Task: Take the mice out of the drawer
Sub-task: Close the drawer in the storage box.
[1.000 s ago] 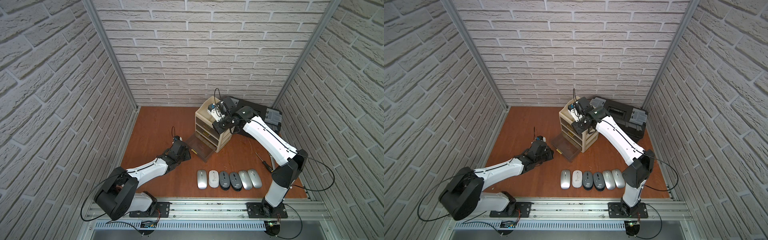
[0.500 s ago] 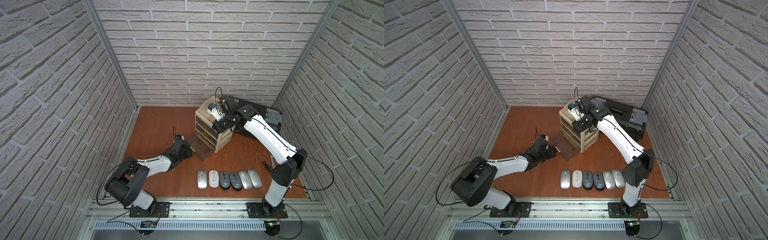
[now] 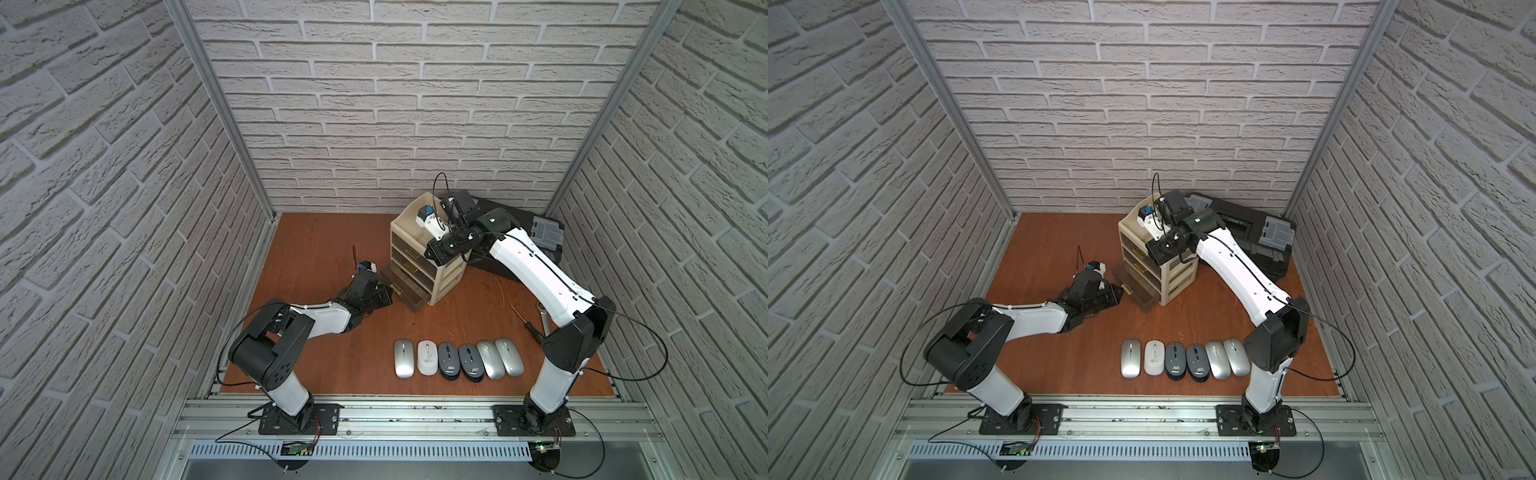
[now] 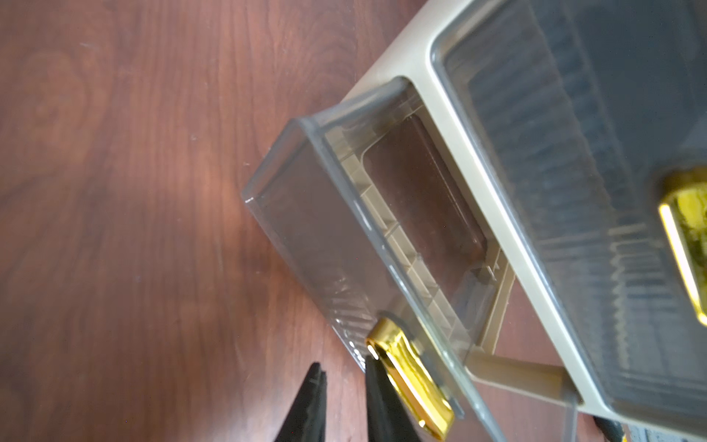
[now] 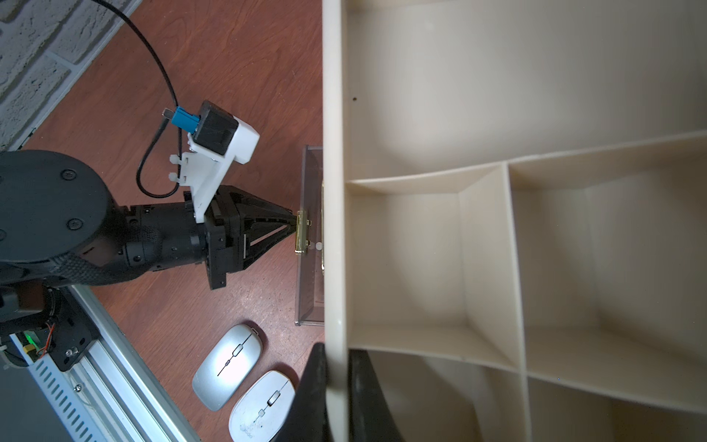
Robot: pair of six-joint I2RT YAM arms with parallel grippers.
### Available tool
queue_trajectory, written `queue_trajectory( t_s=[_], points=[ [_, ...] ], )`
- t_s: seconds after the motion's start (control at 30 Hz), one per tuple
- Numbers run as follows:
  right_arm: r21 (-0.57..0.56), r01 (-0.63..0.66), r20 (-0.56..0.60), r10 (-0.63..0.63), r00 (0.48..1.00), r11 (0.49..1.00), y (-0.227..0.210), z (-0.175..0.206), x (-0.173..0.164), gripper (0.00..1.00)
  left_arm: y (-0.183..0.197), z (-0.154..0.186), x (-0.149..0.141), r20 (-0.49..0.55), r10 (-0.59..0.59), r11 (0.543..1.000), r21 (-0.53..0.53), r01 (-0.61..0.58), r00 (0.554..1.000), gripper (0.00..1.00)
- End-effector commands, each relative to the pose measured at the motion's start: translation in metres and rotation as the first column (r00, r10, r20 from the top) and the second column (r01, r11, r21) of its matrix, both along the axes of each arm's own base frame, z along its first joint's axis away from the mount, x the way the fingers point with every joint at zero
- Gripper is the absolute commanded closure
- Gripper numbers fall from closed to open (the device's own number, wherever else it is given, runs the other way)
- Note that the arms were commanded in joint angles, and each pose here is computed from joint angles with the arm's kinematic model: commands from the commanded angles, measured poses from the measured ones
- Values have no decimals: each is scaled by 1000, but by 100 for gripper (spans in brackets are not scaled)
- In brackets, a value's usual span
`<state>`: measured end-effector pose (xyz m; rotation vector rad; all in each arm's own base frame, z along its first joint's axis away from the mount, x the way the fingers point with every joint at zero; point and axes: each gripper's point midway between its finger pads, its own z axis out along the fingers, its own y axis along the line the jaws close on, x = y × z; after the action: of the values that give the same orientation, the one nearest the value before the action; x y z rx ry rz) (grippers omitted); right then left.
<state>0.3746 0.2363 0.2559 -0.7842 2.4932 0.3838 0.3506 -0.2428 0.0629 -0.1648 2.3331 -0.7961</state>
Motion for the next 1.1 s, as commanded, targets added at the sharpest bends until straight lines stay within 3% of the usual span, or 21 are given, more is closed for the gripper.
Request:
queue_trajectory(
  t_s=[0.0,0.3,0.7,0.9,1.07],
  points=[
    [56,-3,-9,4,1000,998,9,-1,5,98,-18,18,15,63,-17,997,-78,22,998,76],
    [81,-13,-31,15,999,997,14,-5,3,98,-45,26,33,88,-46,991,-121,56,995,76],
    [97,-15,-49,20,999,995,15,-10,3,98,-59,20,36,69,-67,986,-150,77,995,74],
    [119,-31,-50,37,998,992,20,-9,4,98,-26,26,28,47,-20,995,-100,24,999,70],
    [144,-45,-49,52,997,989,26,-8,6,98,23,36,12,20,43,999,-34,-42,999,64]
  ],
)
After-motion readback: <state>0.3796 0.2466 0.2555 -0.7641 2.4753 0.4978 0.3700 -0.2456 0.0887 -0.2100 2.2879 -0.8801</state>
